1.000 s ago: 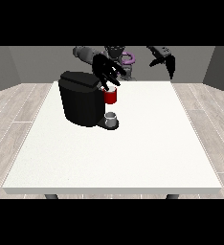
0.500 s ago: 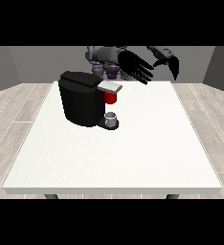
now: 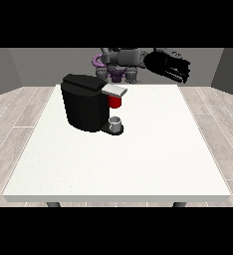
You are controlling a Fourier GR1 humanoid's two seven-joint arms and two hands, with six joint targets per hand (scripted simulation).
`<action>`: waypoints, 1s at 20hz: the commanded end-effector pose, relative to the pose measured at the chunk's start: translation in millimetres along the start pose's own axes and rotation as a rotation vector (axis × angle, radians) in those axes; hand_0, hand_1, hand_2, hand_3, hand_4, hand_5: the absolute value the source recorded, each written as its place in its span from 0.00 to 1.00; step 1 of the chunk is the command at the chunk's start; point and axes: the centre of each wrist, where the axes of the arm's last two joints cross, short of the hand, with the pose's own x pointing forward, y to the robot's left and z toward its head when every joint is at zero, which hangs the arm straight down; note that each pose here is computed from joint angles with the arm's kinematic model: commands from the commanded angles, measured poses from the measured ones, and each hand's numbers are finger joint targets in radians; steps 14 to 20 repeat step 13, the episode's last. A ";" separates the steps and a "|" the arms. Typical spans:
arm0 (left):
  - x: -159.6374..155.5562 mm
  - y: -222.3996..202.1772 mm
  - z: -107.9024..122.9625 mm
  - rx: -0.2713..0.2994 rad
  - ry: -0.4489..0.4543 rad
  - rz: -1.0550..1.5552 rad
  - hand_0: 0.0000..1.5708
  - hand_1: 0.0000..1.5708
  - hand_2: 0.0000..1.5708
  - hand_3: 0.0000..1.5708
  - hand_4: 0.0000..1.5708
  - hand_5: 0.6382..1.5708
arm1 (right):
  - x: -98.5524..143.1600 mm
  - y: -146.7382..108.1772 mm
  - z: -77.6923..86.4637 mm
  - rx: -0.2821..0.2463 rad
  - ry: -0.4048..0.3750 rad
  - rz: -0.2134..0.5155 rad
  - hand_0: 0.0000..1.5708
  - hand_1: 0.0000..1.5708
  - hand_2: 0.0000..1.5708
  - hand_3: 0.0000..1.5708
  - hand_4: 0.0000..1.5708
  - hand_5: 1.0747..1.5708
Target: Insert the coffee pod into the coffee machine and close the lid
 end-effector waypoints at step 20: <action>-62.2 13.1 71.4 0.182 0.186 0.057 0.00 0.00 0.00 0.00 0.17 1.00 | -44.1 130.7 57.3 0.301 -0.084 -0.207 0.00 0.00 0.00 0.00 0.17 1.00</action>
